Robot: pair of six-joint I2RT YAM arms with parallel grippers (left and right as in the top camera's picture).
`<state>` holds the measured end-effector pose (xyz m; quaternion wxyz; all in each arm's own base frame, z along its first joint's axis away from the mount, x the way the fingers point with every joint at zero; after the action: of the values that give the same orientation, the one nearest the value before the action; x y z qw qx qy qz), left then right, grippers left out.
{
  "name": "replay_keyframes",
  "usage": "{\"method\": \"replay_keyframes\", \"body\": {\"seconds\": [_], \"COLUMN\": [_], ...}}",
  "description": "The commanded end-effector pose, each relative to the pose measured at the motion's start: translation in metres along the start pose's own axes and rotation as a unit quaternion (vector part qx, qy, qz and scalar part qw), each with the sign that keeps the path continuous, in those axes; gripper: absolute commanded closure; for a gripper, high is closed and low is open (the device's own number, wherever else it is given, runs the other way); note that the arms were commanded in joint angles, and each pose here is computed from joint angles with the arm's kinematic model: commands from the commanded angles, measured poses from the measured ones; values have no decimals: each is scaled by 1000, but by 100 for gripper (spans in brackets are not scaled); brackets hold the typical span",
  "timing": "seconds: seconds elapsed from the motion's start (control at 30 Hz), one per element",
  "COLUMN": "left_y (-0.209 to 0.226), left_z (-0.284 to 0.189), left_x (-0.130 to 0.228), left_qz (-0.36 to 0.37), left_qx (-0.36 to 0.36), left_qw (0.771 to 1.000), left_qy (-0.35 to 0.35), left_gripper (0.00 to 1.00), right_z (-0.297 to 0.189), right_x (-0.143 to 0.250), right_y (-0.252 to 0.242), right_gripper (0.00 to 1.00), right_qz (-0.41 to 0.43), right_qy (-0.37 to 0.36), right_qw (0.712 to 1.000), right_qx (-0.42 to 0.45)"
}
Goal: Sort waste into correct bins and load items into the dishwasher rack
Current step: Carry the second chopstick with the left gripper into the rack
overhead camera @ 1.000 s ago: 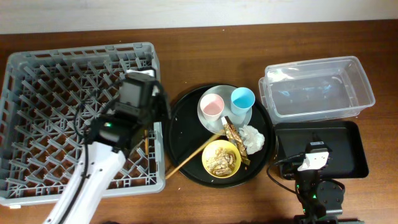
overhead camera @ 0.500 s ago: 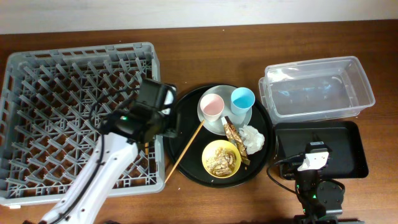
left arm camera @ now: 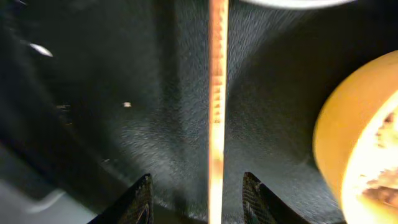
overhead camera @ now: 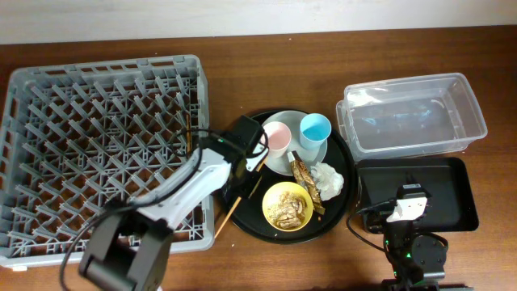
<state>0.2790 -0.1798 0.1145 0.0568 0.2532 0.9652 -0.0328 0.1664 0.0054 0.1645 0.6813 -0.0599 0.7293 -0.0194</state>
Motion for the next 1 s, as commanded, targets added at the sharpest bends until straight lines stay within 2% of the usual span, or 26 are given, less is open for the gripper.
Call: {"method": "replay_keyframes", "body": {"seconds": [0.0,0.13,0.17,0.23,0.43,0.57,0.77,0.97], "left_y": [-6,-7,-7,-7,-10,-10,-11,-14], "left_z": [14,16,16,17,24,25,14,-53], "left_x": [2,2,2,3,13,14,4,-28], "left_qz": [12,12,12,12,16,16,14,10], "left_qx": [24,30,30,30,30,30,30,30], "left_qw": [999,999,999,999,998,998,999,999], "left_qy": [25,28,28,29,46,46,36,10], "left_gripper": [56,57,64,83,85,99,100,100], "right_z": [0,0,0,0,0,0,0,0], "right_x": [2,2,2,2,2,2,2,2], "right_y": [-1,-1,-1,-1,-1,-1,-1,-1], "right_gripper": [1,1,1,1,1,1,1,1], "right_qz": [5,5,5,5,5,5,5,5], "right_qy": [3,3,3,3,3,3,3,3], "right_qw": [1000,1000,1000,1000,1000,1000,1000,1000], "right_qx": [4,4,4,4,4,4,4,4]}}
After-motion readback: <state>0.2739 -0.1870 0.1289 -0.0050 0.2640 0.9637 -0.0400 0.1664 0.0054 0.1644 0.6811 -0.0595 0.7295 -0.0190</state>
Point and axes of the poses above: each gripper's point midway between its finger pads, its own z axis out along the fingers, its own y axis along the line the jaws close on, x = y × z, the point moved 8 cm from there along -z, back along the fingers, and after that the axes turned 5 degrees about -z, right-handed, at the moved point
